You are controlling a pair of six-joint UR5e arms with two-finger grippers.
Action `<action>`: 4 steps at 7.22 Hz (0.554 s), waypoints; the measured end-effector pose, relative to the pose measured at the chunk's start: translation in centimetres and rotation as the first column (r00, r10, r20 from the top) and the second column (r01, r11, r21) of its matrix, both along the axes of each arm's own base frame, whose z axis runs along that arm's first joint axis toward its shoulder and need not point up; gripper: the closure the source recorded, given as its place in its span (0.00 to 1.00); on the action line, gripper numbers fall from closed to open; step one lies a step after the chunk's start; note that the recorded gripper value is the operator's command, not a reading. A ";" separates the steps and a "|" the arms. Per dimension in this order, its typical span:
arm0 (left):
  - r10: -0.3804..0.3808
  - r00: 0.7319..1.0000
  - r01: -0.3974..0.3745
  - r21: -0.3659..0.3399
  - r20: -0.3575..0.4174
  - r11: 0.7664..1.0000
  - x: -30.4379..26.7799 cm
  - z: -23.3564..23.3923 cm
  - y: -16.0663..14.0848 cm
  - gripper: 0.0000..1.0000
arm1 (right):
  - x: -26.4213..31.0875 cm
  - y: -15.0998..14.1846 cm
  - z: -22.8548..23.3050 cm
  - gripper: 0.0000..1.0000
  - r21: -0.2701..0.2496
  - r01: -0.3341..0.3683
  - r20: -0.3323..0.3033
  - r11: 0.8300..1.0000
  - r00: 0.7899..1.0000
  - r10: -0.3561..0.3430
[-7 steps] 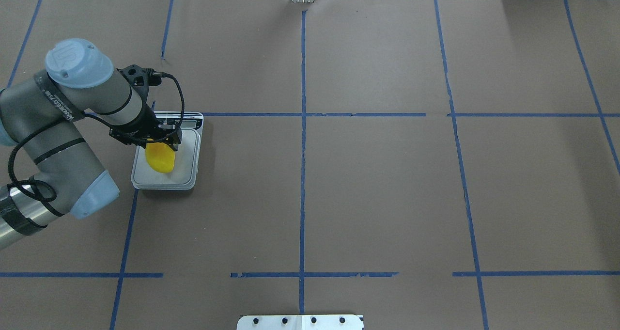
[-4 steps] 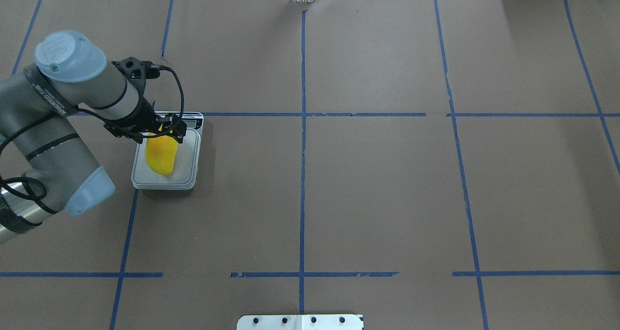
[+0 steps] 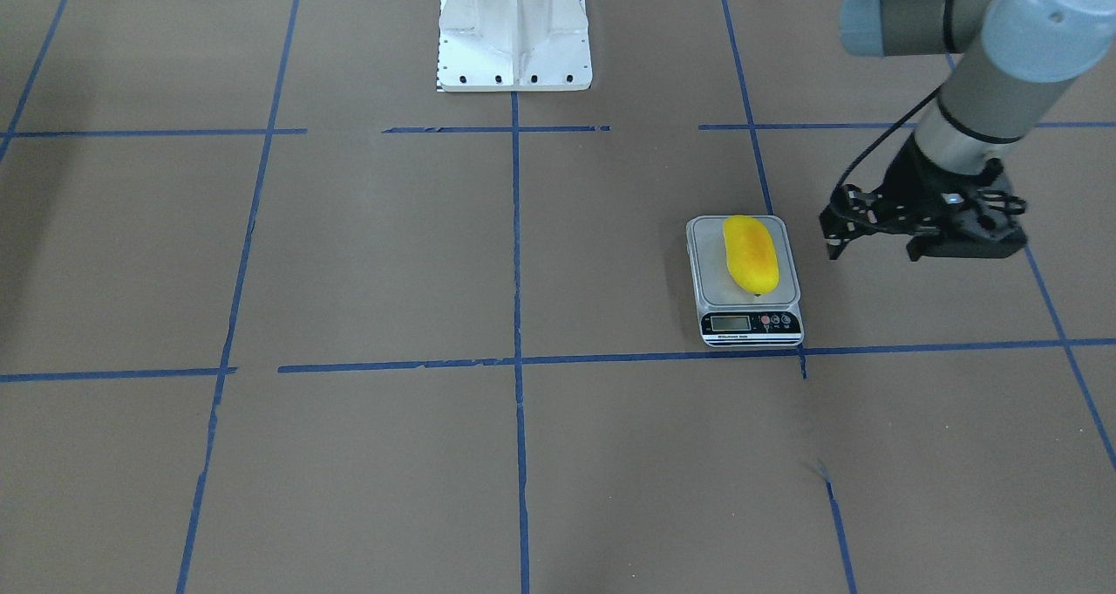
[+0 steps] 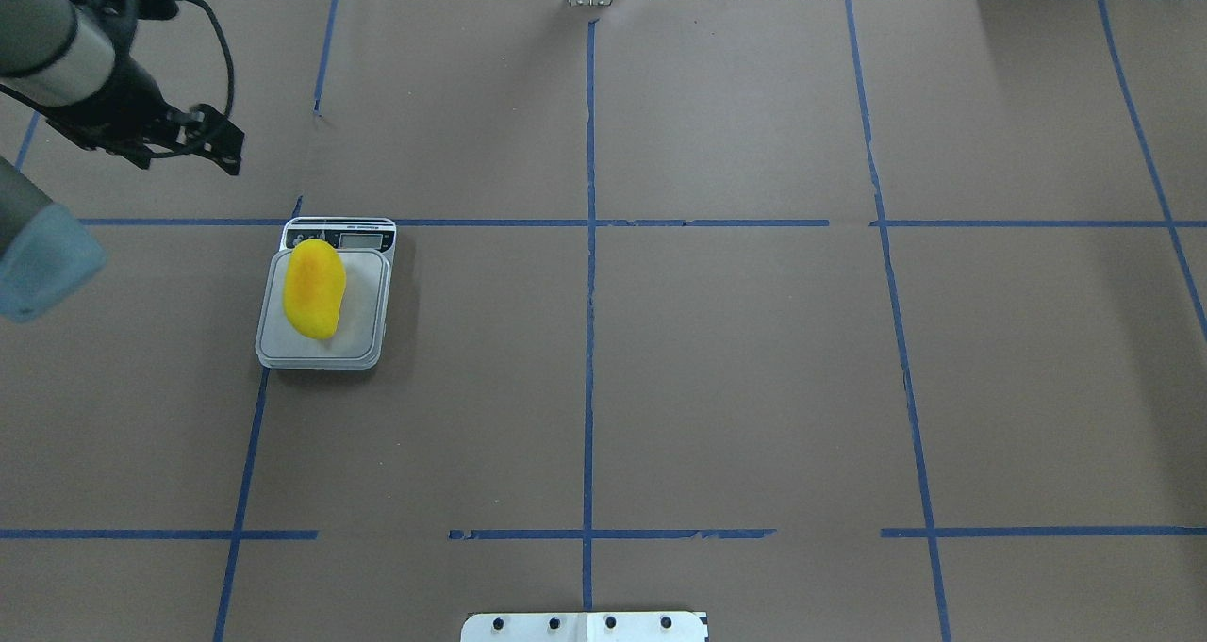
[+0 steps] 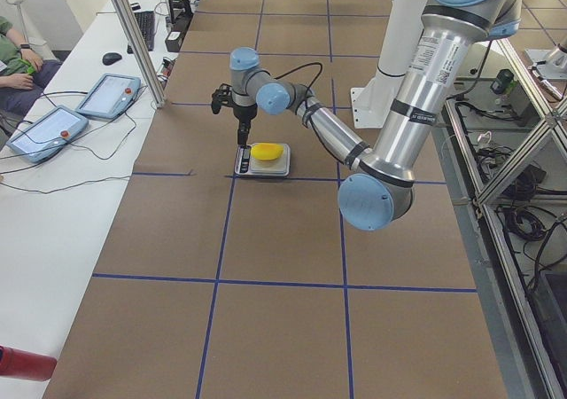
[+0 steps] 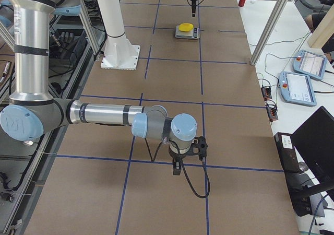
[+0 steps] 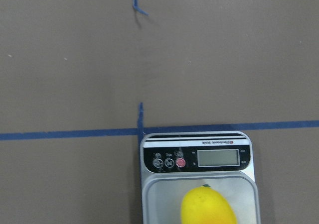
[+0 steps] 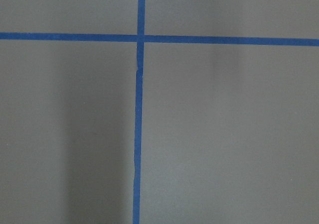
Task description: Weigh mango
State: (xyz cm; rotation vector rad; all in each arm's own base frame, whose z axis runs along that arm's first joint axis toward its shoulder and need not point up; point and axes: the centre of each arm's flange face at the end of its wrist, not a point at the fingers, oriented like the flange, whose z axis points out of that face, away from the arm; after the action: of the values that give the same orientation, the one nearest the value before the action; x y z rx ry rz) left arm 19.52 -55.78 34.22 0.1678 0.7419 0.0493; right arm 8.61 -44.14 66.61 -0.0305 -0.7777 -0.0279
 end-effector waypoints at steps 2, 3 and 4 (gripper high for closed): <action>0.091 0.995 -0.092 0.025 0.029 0.995 -11.9 8.2 -0.9 0.00 | 0.0 0.0 0.0 0.00 -0.001 0.000 0.000 1.000 1.000 0.000; 0.109 0.994 -0.109 0.006 0.024 0.994 -17.5 13.8 -0.7 0.00 | 0.0 0.0 0.0 0.00 -0.001 0.000 0.000 1.000 1.000 0.000; 0.121 0.993 -0.121 -0.018 0.000 0.993 -22.1 19.7 0.2 0.00 | 0.0 0.0 0.0 0.00 -0.001 0.000 0.000 1.000 1.000 0.000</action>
State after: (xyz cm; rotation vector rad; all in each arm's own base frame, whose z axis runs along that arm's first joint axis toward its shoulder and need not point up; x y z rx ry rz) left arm -2.62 -55.61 53.89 0.1053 0.7505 0.1575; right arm 8.60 -44.11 66.64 -0.0317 -0.7778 -0.0274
